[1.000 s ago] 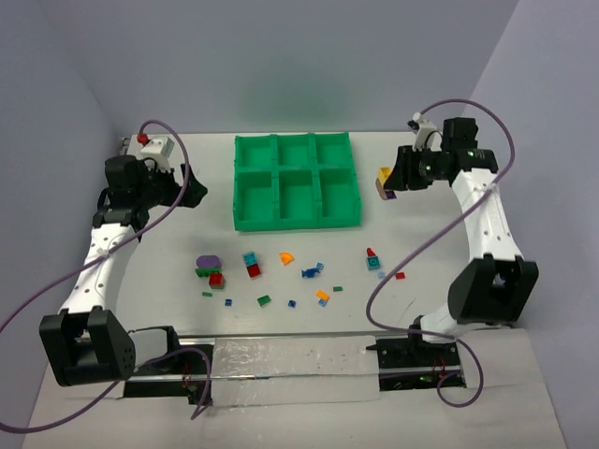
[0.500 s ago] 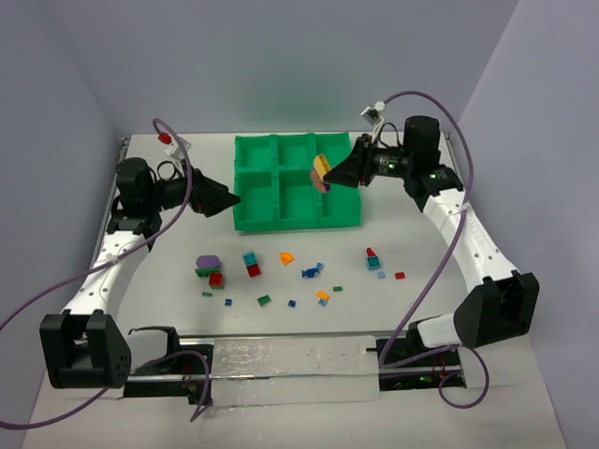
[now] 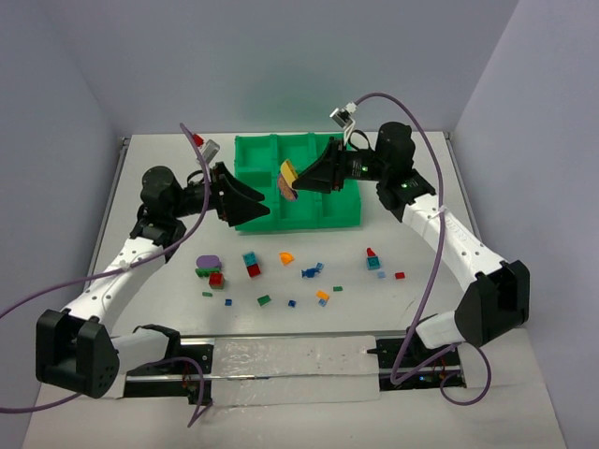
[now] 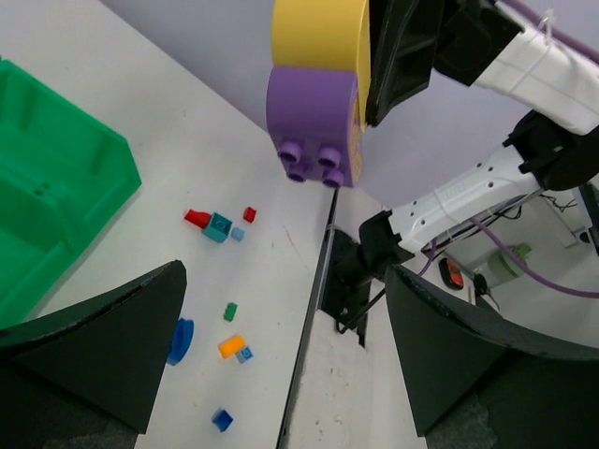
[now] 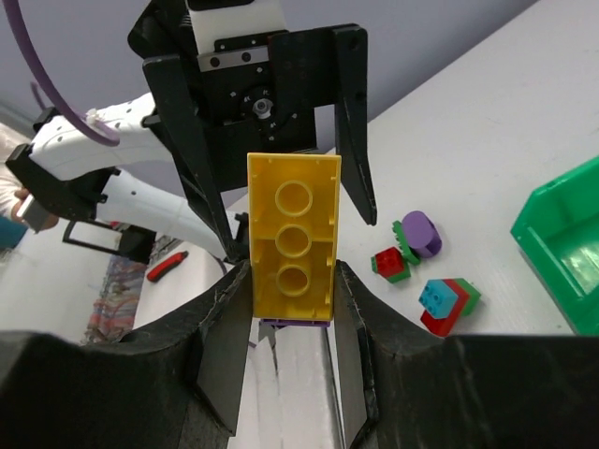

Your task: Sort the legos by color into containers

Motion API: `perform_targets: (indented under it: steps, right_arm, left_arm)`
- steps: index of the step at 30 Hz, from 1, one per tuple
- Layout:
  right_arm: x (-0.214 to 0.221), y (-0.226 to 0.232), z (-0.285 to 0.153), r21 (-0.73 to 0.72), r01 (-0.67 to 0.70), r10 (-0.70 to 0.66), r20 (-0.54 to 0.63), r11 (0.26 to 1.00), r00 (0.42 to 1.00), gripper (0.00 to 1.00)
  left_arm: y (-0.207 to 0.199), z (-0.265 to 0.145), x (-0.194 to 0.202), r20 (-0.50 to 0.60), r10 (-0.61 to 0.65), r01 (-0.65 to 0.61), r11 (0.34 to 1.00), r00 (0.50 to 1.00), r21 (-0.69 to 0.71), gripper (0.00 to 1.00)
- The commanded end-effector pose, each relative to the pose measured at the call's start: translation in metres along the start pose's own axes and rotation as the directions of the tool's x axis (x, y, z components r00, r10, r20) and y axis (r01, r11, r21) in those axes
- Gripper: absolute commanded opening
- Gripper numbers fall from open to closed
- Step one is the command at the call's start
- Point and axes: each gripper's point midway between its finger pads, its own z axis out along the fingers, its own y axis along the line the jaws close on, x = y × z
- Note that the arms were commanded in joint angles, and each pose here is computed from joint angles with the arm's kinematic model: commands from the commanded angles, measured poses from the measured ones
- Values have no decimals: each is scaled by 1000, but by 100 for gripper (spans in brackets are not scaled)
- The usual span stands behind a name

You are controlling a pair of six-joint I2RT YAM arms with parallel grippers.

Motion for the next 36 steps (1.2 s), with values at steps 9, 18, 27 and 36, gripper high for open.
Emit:
perform_targets:
  steps: [9, 18, 27, 36]
  right_arm:
    - [6, 30, 9, -119, 41, -43, -20, 992, 999, 0]
    - [16, 32, 16, -126, 40, -47, -51, 991, 998, 0]
    - [19, 31, 19, -129, 39, -48, -65, 991, 997, 0]
    - [22, 31, 22, -139, 18, -28, -71, 990, 997, 0]
  left_arm:
    - [-31, 13, -29, 94, 22, -33, 994, 995, 108, 98]
    - [-39, 19, -35, 89, 20, -32, 991, 996, 132, 97]
    - [-49, 20, -34, 88, 22, -37, 985, 996, 170, 90]
    - [-58, 18, -34, 92, 20, -38, 978, 996, 203, 69]
